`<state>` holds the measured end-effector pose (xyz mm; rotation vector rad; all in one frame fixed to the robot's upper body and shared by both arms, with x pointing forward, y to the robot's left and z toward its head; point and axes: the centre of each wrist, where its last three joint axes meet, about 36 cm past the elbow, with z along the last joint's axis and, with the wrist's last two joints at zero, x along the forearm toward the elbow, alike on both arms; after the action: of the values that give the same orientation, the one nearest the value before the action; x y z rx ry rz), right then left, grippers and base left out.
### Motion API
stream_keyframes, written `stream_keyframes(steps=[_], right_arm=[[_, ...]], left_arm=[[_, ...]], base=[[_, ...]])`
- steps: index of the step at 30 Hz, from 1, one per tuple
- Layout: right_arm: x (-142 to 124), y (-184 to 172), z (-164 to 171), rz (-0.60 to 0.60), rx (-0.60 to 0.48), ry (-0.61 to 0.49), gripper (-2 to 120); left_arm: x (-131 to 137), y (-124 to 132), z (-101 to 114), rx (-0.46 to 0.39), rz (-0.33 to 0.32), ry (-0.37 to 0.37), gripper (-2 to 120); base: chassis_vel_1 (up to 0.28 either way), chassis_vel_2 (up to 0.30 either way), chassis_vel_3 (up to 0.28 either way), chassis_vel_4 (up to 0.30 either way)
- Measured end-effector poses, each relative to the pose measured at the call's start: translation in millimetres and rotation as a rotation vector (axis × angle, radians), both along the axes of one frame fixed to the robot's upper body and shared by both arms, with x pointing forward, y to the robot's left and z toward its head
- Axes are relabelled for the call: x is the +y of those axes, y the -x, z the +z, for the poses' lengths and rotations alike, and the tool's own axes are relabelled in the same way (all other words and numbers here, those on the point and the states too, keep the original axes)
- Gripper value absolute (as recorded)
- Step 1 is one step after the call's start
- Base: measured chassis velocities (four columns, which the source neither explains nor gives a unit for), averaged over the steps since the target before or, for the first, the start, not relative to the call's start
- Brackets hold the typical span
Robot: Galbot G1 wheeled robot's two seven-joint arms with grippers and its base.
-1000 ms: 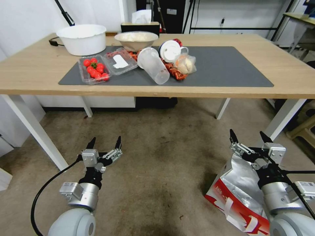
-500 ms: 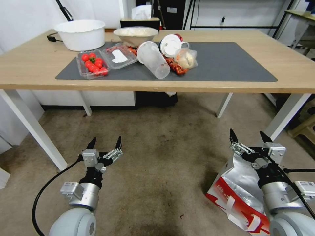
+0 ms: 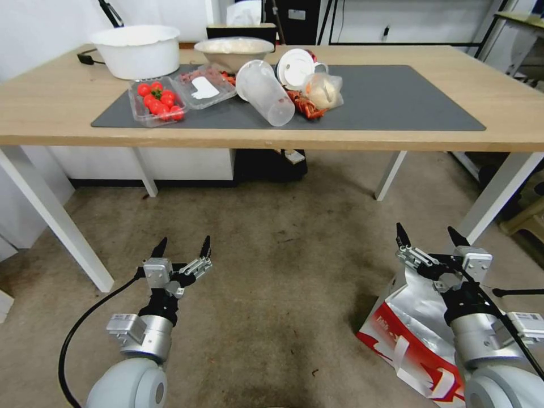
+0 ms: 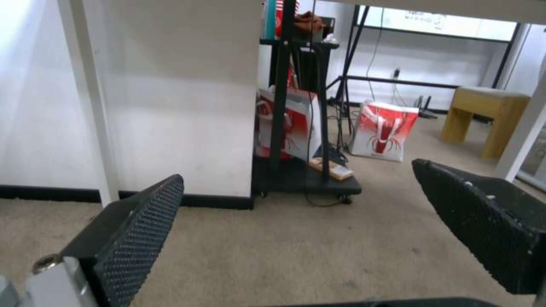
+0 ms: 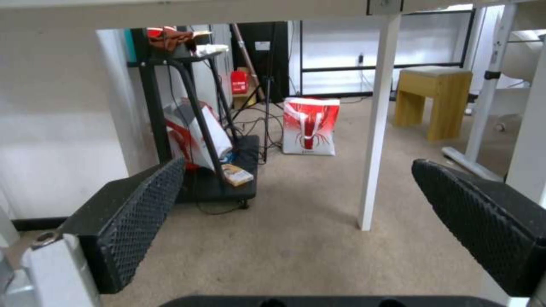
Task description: Pick up the food delivery bag from the floor and place it on the table.
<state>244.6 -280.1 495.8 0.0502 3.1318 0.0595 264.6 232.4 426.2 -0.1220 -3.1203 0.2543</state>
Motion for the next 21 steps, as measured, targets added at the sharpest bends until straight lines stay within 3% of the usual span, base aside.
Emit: stream_keyframes(steps=[21], right_arm=[[-0.8,-0.7,-0.9,0.001,0.002,0.003,100]], left_arm=[[0.1,-0.8,-1.1,0.001,0.001,0.001,100]], base=[[0.000,0.000,0.000,0.000]])
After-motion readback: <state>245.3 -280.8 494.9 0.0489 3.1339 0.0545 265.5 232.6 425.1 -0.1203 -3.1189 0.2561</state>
